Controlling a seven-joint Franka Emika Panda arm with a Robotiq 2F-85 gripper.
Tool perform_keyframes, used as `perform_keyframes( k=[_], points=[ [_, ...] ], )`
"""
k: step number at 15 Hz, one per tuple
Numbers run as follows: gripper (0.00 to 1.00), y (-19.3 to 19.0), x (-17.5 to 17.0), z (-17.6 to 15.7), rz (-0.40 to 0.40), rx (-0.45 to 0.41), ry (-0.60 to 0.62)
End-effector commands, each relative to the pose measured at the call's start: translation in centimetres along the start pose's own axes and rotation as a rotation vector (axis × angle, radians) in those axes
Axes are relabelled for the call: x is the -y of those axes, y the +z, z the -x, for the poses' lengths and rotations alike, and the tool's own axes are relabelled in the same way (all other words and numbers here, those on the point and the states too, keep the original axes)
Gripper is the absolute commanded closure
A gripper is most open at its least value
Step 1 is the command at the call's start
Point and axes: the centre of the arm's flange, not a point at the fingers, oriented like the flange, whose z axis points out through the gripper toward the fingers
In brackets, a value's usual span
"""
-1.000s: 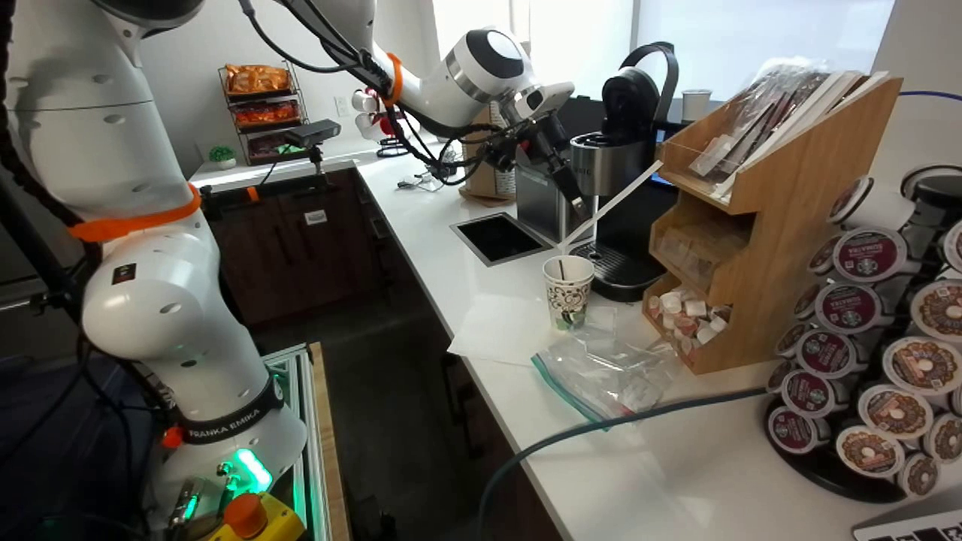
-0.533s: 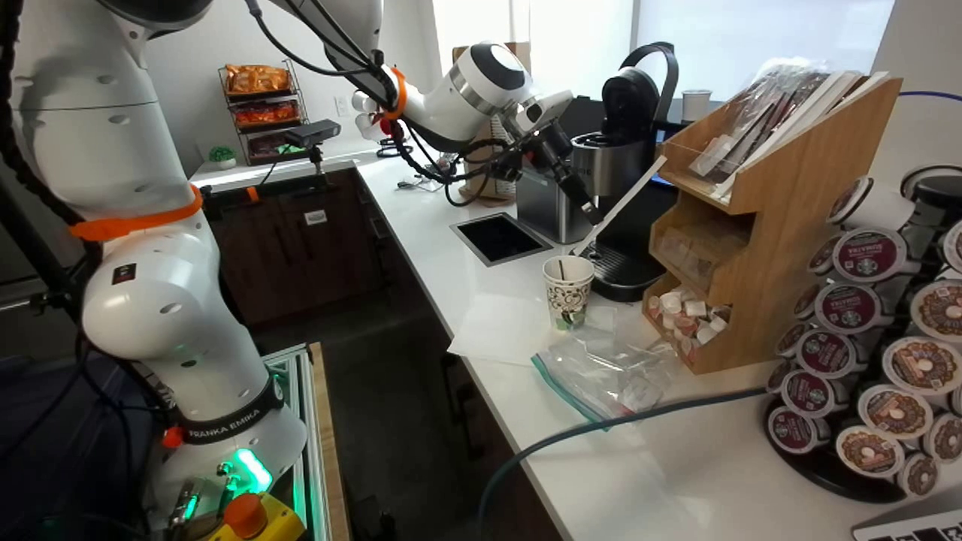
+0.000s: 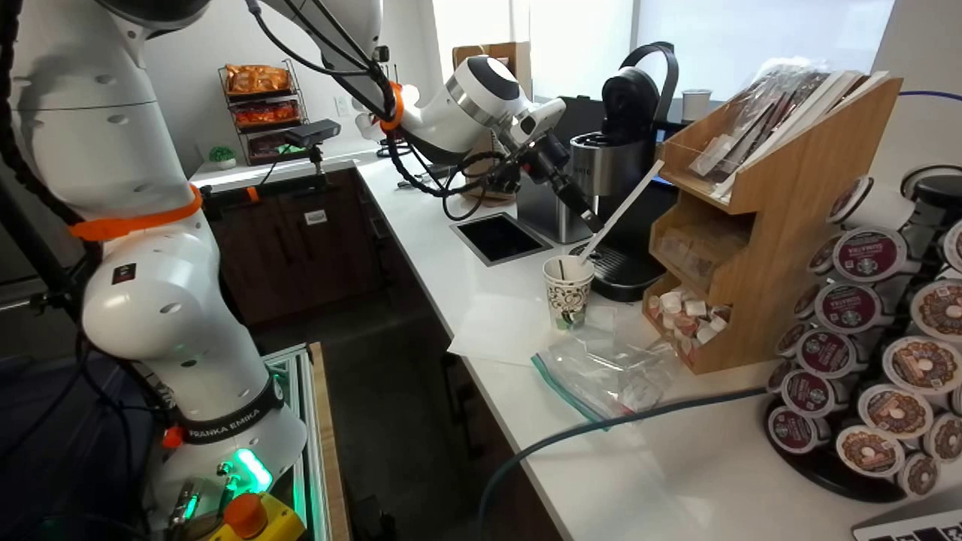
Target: Place one straw from the wooden stand in the coffee cup.
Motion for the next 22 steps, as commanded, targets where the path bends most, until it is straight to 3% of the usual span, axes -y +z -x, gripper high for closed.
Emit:
perform_keyframes(
  k=[1, 7, 22],
  points=[
    [1.0, -0.6, -1.1, 1.5, -0.028, -0.023, 0.0],
    [1.0, -1.1, -1.9, 2.3, -0.043, -0.04, -0.028],
    [1.0, 0.8, -1.6, 4.7, 0.0, 0.025, -0.074]
  ],
)
